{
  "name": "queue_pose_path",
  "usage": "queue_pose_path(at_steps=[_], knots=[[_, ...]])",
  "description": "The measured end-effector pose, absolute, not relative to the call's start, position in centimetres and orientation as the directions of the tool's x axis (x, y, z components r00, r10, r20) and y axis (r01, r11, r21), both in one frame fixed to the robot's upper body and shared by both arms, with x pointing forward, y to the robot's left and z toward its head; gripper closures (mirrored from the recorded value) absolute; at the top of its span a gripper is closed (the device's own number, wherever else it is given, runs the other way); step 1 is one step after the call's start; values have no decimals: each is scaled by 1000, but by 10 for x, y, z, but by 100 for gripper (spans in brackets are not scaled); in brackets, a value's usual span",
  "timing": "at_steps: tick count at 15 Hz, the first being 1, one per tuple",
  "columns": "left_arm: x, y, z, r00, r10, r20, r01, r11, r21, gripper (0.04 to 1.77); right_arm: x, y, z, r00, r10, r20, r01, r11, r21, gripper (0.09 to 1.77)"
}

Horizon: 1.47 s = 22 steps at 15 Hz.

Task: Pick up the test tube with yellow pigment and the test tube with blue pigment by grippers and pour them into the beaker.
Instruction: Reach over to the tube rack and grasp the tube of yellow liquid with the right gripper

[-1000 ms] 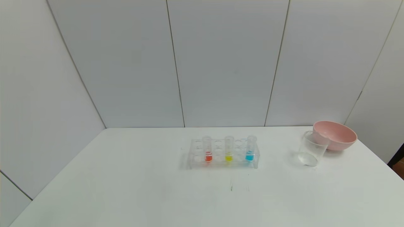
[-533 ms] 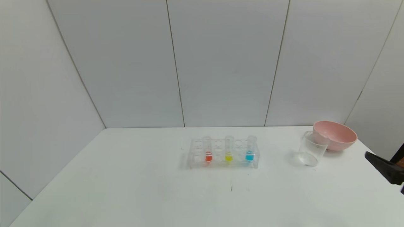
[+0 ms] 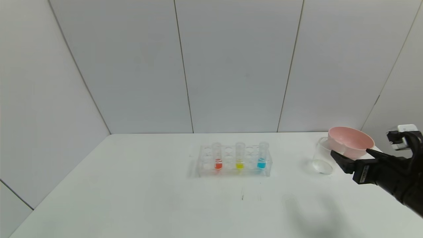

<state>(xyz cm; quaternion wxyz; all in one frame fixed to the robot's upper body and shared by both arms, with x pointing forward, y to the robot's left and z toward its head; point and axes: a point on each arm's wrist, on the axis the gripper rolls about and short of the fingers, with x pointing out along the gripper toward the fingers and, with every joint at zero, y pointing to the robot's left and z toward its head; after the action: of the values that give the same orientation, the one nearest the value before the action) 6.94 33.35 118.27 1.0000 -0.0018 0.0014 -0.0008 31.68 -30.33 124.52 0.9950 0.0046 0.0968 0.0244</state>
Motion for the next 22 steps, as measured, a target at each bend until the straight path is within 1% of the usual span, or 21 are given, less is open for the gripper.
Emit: queue_pose_path(at_steps=[4,7,9,13,16,19,22], knots=[[69,334,1183,1000,-2,-3,2,1000,-4,5,315,-273,1232,968,51,-247,-49,999,15,15],[69,334,1183,1000,-2,-2,2,1000,-4,5,302,-235,1223,964,34,-265,-28,999,25,15],[69,334,1183,1000,-2,-3,2,1000,-4,5,290,-207,1218,964,38,-262,-33,999,24,15],[69,334,1183,1000,-2,-3,2,1000,-4,5,269,-149,1214,969,91,-229,-88,996,24,15],[69,334,1183,1000,-2,-2,2,1000,-4,5,260,-107,1208,975,95,-200,-93,996,19,15],[69,334,1183,1000,-2,-3,2,1000,-4,5,261,-75,1201,979,93,-181,-91,996,18,15],[69,334,1183,1000,-2,-2,2,1000,-4,5,264,-60,1191,977,102,-188,-103,995,4,15]])
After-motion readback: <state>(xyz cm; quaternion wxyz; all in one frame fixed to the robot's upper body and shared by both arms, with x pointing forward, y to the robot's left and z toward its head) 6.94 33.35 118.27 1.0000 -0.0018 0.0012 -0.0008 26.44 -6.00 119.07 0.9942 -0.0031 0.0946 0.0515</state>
